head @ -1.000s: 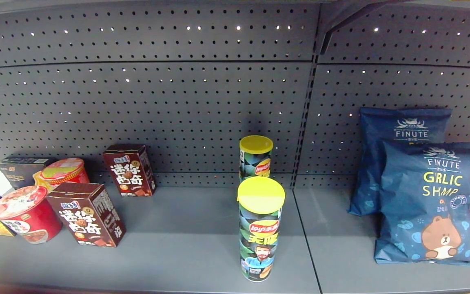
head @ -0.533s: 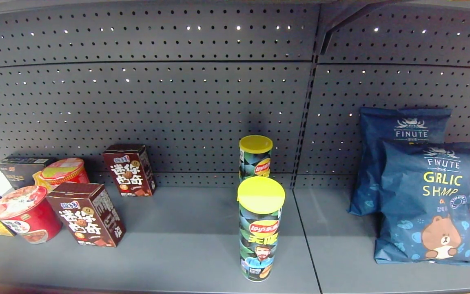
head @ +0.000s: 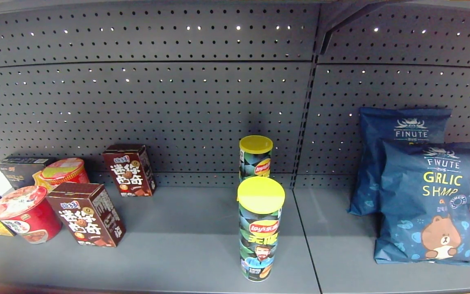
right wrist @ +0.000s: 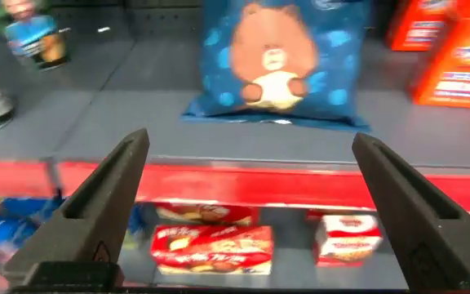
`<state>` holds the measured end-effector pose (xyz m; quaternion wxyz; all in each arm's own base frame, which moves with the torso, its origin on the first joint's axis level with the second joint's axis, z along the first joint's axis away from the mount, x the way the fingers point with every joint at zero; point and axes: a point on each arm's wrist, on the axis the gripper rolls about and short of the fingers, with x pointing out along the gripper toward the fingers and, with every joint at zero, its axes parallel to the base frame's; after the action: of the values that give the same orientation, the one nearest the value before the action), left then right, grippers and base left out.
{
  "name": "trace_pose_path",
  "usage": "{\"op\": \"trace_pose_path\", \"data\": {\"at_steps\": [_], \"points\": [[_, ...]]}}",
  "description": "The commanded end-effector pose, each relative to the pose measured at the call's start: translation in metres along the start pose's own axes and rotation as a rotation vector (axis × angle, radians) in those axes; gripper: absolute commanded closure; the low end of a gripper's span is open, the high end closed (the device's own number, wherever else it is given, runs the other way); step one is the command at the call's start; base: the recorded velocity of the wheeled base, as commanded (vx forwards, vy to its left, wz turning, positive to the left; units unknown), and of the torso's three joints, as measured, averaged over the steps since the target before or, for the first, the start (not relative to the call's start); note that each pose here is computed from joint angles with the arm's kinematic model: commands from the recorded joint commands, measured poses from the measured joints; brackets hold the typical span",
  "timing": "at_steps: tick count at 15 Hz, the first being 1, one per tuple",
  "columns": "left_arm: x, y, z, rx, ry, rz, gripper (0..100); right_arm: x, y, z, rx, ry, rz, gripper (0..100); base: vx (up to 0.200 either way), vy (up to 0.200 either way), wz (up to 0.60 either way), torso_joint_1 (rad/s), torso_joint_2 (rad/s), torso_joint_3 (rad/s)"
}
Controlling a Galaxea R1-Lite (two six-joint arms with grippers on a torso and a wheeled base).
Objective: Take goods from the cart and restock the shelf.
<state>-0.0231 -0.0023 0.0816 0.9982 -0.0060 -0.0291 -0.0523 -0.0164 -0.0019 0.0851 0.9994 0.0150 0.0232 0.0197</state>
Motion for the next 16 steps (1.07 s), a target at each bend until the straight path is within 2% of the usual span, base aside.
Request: {"op": "trace_pose_path", "data": {"at_steps": [1, 3, 4, 6, 8, 9, 16], "points": [[0.0000, -0.0005, 0.0000, -0.002, 0.000, -0.023, 0, -0.0005, 0.0010, -0.0002, -0.001, -0.010, 0.008, 0, 0.000, 0.000, 0.00, 0.000, 0.00, 0.000], [-0.0001, -0.0018, 0.0000, 0.000, 0.001, -0.078, 0, -0.0005, 0.0012, -0.0004, -0.004, -0.008, 0.017, 0, 0.000, 0.000, 0.00, 0.000, 0.00, 0.000], [-0.0001, -0.0017, 0.0000, -0.008, 0.001, -0.075, 0, -0.0005, 0.0014, -0.0004, -0.005, -0.008, 0.023, 0, 0.000, 0.000, 0.00, 0.000, 0.00, 0.000], [0.0000, -0.0008, 0.0000, -0.005, 0.000, -0.034, 0, -0.0007, 0.0012, -0.0003, -0.007, -0.012, 0.015, 0, 0.000, 0.000, 0.00, 0.000, 0.00, 0.000], [0.0000, -0.0009, 0.0000, 0.005, 0.000, -0.035, 0, -0.0006, 0.0014, 0.0000, -0.007, -0.010, 0.023, 0, -0.100, 0.000, 0.00, -0.004, 0.00, 0.001], [0.0000, -0.0009, 0.0000, -0.002, 0.000, -0.037, 0, -0.0006, 0.0014, 0.0000, -0.007, -0.010, 0.023, 0, -0.200, 0.000, 0.00, 0.002, 0.00, 0.012], [0.0000, -0.0009, 0.0000, -0.005, 0.000, -0.038, 0, -0.0005, 0.0014, -0.0004, -0.007, -0.008, 0.023, 0, 0.000, 0.000, 0.00, 0.000, 0.00, 0.000]]}}
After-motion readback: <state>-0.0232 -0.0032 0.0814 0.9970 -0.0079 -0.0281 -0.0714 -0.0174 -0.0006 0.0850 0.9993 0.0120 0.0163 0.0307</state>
